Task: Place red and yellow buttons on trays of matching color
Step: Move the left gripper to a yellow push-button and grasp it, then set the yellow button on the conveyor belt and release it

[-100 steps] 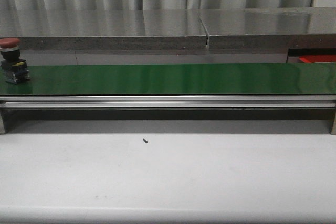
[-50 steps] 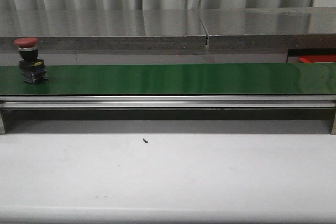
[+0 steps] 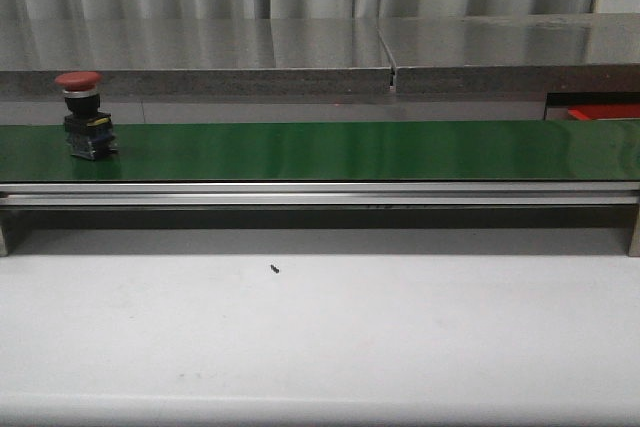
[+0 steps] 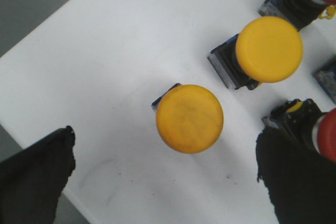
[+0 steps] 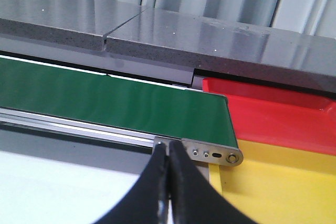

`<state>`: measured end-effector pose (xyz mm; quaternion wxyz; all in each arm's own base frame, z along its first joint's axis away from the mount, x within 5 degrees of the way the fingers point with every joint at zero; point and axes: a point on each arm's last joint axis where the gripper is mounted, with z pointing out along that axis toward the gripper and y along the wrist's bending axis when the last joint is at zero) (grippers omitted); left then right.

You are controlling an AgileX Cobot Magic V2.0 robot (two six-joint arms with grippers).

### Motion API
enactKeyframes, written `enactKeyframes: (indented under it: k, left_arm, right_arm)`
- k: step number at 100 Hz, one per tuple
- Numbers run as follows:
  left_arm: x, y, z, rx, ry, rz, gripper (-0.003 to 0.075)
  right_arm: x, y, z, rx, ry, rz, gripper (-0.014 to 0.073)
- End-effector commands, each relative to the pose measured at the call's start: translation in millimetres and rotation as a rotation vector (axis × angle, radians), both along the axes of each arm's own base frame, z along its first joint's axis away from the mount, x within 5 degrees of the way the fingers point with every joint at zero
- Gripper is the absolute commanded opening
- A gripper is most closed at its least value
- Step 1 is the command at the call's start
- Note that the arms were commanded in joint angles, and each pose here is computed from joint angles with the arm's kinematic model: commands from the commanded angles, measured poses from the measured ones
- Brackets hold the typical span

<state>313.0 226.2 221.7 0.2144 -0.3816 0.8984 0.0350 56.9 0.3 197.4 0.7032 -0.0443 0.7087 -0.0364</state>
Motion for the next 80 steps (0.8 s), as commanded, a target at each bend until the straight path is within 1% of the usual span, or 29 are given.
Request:
enactKeyframes:
  k: [1, 13, 26, 47, 56, 80]
  left_arm:
    - [6, 4, 15, 0.050, -0.092, 0.005, 0.0652]
    - [11, 6, 3, 0.037, -0.091, -0.004, 0.0652]
    - [16, 6, -3, 0.040, -0.095, -0.018, 0.0652]
    - [24, 3, -4, 0.071, -0.118, -0.054, 0.0645]
    - [24, 3, -5, 0.070, -0.116, -0.054, 0.0599]
    - [25, 4, -8, 0.068, -0.116, -0.052, 0.0393]
  right_arm:
    - [-1, 1, 9, 0.002, -0.099, 0.012, -0.0118]
    - [-1, 1, 9, 0.002, -0.099, 0.012, -0.0118]
    - [-1, 1, 9, 0.002, -0.099, 0.012, -0.0118]
    - [-1, 1, 9, 0.002, -0.099, 0.012, -0.0118]
    - [-1, 1, 9, 0.002, -0.099, 0.012, -0.0118]
    - [-1, 1, 9, 0.002, -0.099, 0.012, -0.0118]
